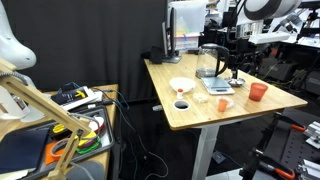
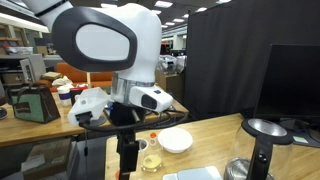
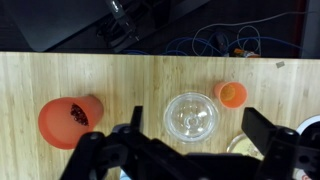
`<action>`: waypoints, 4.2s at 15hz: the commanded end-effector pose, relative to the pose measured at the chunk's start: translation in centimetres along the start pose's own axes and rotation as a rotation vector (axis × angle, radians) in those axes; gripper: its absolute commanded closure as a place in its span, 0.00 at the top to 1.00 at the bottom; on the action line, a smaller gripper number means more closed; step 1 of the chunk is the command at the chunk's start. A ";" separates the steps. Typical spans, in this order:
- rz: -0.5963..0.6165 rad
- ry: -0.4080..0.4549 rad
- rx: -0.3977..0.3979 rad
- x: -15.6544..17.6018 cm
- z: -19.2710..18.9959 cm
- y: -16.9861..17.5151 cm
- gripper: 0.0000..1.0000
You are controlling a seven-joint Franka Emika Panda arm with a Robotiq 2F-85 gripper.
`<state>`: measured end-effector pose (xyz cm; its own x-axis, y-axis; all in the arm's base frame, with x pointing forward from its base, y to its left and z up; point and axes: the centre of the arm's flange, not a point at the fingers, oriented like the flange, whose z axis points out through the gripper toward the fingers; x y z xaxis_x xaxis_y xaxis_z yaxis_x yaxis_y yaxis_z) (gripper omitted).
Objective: Pick up the lid and close the jar
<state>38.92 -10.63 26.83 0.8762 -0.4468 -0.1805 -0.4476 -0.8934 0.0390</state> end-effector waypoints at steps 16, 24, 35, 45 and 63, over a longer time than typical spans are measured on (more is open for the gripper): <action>0.236 0.086 0.019 6.0 6.0 -1.5 1.00; 0.324 0.042 0.008 6.9 8.2 -1.4 1.00; 0.397 0.016 0.011 7.8 10.7 -1.1 1.00; 0.457 0.025 -0.045 8.6 13.1 -2.0 1.00; 0.475 0.032 -0.025 9.1 12.6 -2.1 0.27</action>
<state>45.66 -11.95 13.22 0.5878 -0.8025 -0.1021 -0.7902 -0.5966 0.1402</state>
